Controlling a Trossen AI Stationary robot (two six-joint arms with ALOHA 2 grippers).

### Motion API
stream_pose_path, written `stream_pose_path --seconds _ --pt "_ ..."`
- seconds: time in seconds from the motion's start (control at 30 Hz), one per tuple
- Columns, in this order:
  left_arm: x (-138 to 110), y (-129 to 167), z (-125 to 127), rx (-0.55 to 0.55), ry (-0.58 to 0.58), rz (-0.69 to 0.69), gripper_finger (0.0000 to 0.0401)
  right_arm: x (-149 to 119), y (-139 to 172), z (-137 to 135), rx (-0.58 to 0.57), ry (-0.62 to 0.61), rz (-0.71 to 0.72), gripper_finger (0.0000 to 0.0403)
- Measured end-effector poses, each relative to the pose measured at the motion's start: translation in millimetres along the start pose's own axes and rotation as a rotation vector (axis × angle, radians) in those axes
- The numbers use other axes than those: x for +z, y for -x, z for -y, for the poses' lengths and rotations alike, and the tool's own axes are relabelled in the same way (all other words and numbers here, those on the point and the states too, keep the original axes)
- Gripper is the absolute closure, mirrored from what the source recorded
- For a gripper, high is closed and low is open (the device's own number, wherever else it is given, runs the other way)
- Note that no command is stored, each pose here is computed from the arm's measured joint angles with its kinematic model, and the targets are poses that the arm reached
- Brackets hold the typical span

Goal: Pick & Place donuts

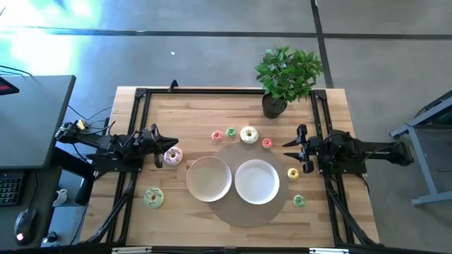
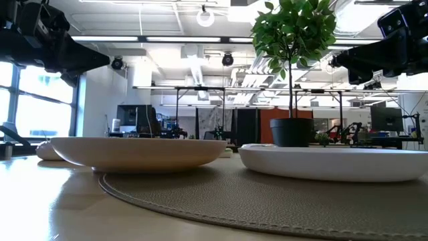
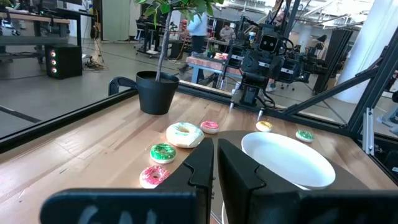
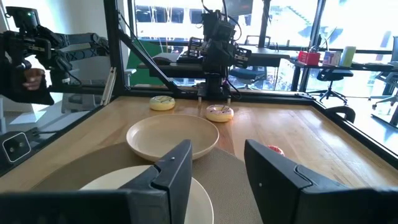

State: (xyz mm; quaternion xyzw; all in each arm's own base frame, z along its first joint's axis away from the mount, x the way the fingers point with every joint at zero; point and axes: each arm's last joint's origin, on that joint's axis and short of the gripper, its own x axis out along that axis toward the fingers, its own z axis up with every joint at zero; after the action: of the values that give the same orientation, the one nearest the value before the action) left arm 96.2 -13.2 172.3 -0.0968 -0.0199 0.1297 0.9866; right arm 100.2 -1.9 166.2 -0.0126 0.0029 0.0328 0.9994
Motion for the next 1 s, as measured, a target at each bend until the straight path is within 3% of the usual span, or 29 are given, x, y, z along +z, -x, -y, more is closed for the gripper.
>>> stream_pose_path --seconds 0.5,0.7,1.0 --pt "0.0 0.0 0.2 -0.007 0.001 0.0 0.038 0.1 0.0 0.0 0.0 0.0 0.0 0.0258" --pt "-0.7 0.2 3.3 -0.114 0.0 -0.022 0.038 0.0 0.0 0.0 0.0 0.0 0.0 0.0258" --pt "-1.0 0.5 5.4 -0.187 0.006 -0.035 0.038 0.1 0.0 0.0 0.0 0.0 0.0 0.0258"
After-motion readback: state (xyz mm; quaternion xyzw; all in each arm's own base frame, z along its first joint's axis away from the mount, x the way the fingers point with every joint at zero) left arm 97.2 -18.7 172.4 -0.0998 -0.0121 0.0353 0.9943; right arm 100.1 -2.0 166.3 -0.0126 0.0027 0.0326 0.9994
